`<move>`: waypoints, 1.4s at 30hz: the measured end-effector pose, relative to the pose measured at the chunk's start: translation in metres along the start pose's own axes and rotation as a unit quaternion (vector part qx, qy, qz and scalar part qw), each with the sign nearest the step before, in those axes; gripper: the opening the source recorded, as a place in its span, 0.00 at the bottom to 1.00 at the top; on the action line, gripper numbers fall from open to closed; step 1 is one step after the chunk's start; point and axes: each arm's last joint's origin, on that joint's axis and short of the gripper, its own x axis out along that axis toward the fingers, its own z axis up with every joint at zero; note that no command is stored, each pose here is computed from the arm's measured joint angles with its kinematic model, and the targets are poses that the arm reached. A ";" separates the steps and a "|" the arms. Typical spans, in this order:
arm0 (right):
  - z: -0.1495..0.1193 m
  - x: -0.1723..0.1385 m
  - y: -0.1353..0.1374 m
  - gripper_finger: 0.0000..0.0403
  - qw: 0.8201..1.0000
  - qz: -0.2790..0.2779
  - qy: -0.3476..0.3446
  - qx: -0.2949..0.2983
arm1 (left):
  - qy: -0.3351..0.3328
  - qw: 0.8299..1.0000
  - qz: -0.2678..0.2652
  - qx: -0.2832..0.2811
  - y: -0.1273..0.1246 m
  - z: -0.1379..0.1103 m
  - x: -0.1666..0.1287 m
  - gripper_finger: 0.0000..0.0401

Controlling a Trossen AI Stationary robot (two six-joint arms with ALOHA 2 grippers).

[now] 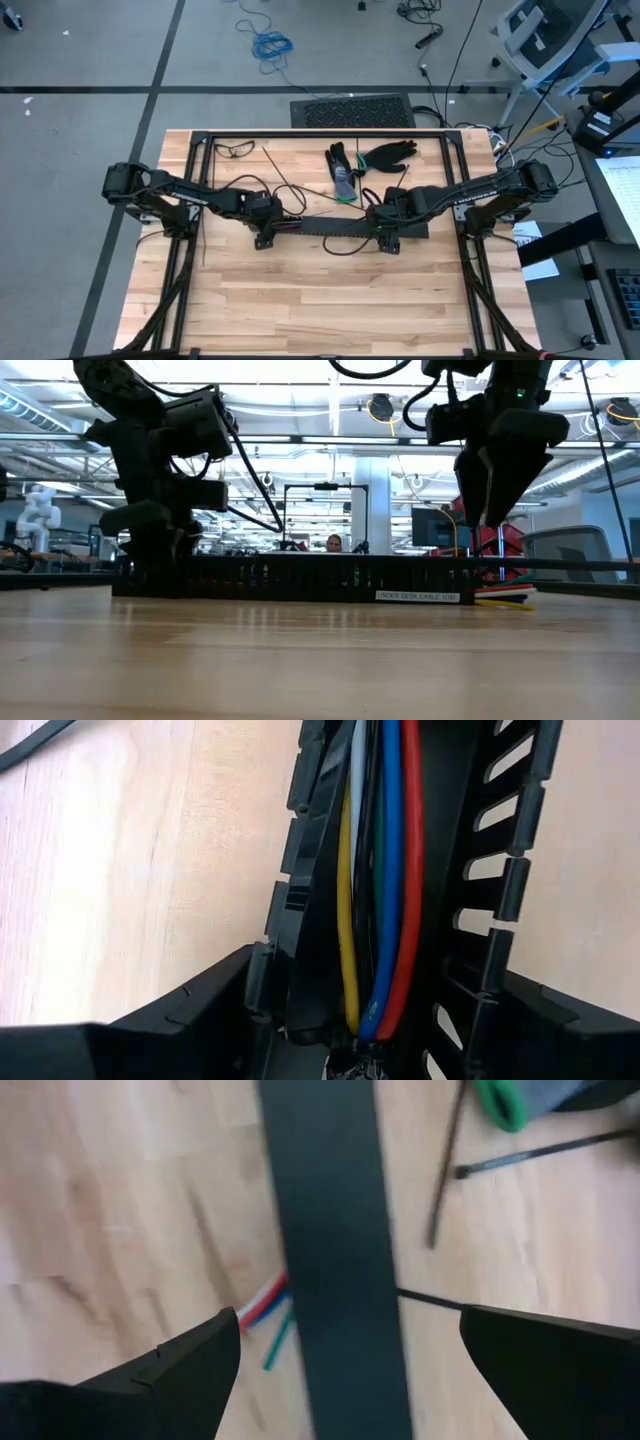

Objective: Ziptie cables
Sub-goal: Close the black cable duct

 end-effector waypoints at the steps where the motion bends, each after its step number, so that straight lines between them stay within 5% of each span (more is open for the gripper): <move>1: 0.000 0.000 0.001 0.91 1.000 0.008 -0.001 0.002 | 0.000 1.000 0.000 -0.002 0.000 0.000 0.000 0.73; 6: 0.006 0.000 0.002 0.88 0.998 0.005 -0.031 0.050 | -0.001 1.000 -0.002 -0.003 0.000 0.000 0.000 0.73; 9: 0.012 -0.006 0.001 0.77 0.996 -0.020 -0.059 0.064 | -0.001 1.000 -0.002 -0.003 0.000 0.000 0.000 0.73; 12: 0.024 -0.018 -0.003 0.56 0.992 -0.041 -0.096 0.074 | -0.002 1.000 -0.002 -0.003 0.000 0.000 0.000 0.73; 16: 0.037 -0.025 -0.014 0.13 0.986 -0.040 -0.130 0.097 | -0.011 1.000 -0.003 -0.003 0.000 0.002 0.000 0.73; 18: 0.039 -0.023 -0.019 0.05 0.985 -0.041 -0.130 0.107 | -0.026 1.000 -0.003 -0.005 0.000 0.005 0.000 0.73; 27: 0.050 -0.009 -0.022 0.00 0.983 0.006 -0.123 0.136 | -0.041 0.996 -0.014 -0.079 -0.002 0.009 -0.001 0.73; 42: 0.069 0.046 -0.015 0.00 0.985 0.029 -0.092 0.142 | -0.040 0.998 0.000 -0.051 -0.002 0.009 -0.001 0.73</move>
